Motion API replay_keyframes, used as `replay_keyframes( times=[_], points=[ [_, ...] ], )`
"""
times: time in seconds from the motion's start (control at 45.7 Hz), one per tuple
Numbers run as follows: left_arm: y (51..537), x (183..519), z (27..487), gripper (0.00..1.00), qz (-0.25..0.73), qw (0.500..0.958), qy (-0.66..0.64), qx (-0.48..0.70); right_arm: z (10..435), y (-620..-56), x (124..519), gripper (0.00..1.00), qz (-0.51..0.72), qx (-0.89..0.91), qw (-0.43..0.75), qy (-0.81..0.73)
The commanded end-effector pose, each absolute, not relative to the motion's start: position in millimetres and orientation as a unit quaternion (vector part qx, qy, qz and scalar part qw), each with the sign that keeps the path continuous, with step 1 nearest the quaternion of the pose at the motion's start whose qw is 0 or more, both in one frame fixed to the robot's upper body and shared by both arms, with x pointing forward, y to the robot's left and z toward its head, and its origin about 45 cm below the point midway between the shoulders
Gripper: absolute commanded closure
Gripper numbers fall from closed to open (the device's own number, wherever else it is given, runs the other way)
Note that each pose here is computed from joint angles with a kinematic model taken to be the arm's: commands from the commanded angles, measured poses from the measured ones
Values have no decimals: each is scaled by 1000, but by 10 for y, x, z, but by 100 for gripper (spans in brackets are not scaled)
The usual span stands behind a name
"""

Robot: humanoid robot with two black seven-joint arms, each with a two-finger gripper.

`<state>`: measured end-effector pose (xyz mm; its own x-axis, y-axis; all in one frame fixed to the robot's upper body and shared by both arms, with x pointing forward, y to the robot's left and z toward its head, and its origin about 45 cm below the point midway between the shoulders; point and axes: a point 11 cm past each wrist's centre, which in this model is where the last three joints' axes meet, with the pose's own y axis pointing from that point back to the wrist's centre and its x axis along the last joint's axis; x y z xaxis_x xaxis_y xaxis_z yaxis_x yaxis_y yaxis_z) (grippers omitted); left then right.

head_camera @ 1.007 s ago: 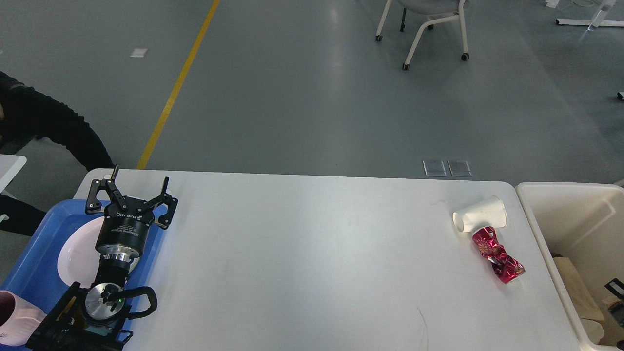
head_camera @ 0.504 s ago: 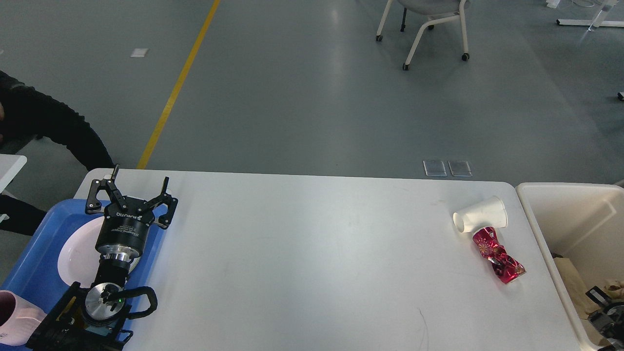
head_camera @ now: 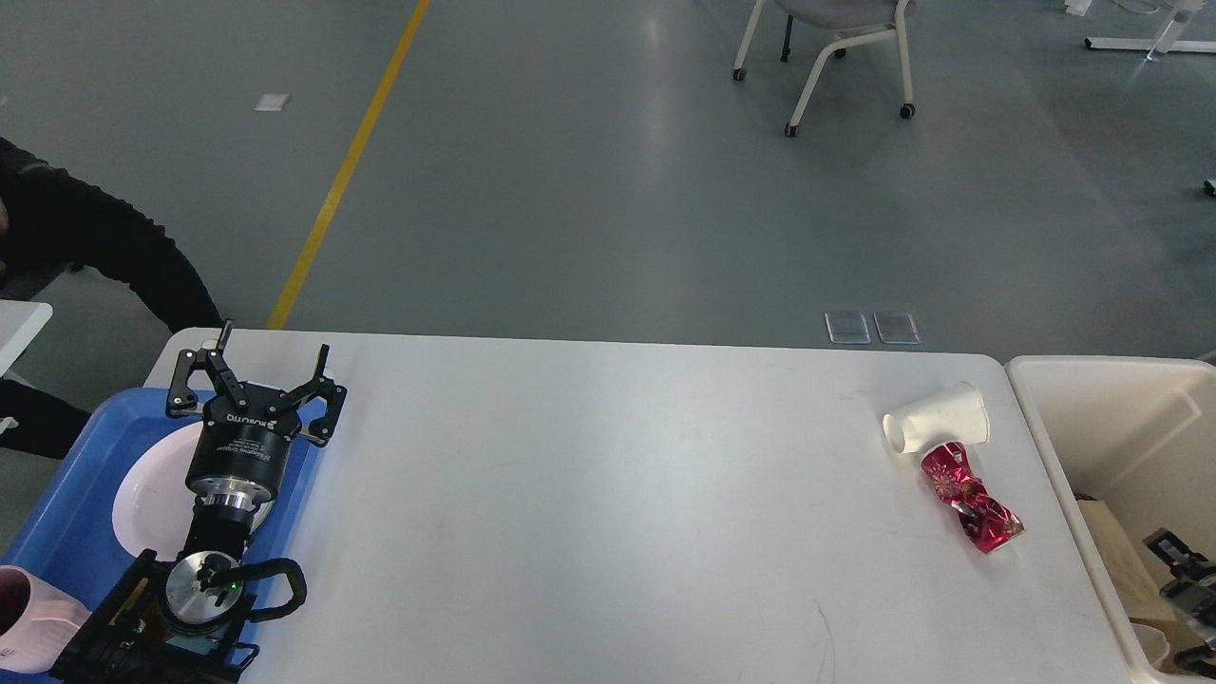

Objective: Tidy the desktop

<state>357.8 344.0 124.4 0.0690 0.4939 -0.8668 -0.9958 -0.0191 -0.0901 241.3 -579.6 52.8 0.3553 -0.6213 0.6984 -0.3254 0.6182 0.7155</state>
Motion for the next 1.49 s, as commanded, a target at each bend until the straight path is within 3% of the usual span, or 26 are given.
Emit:
replay_keyframes(
  times=[0.0,0.285,0.46,0.854,1.051,1.467],
  points=[
    [3441,3578,1243,4,600,620,325,-386,815,-5708,2595,0,-140,459,696,-534],
    [3439,3578,1243,4,600,621,325,-386,1964,-5115,3449,0,-129,555,723,-392],
    [3441,3578,1244,4,600,620,325,-386,2664,-4448,3767,0,-103,606,737,-280],
    [3441,3578,1243,4,600,620,325,-386,4068,-3060,3601,0,-38,697,709,-101],
    [3441,3578,1243,4,600,620,325,-386,4331,-2682,3185,0,-8,712,700,-56],
    [3439,3578,1244,4,599,621,325,-386,4324,-2662,3182,0,-10,717,695,-56]
  ],
)
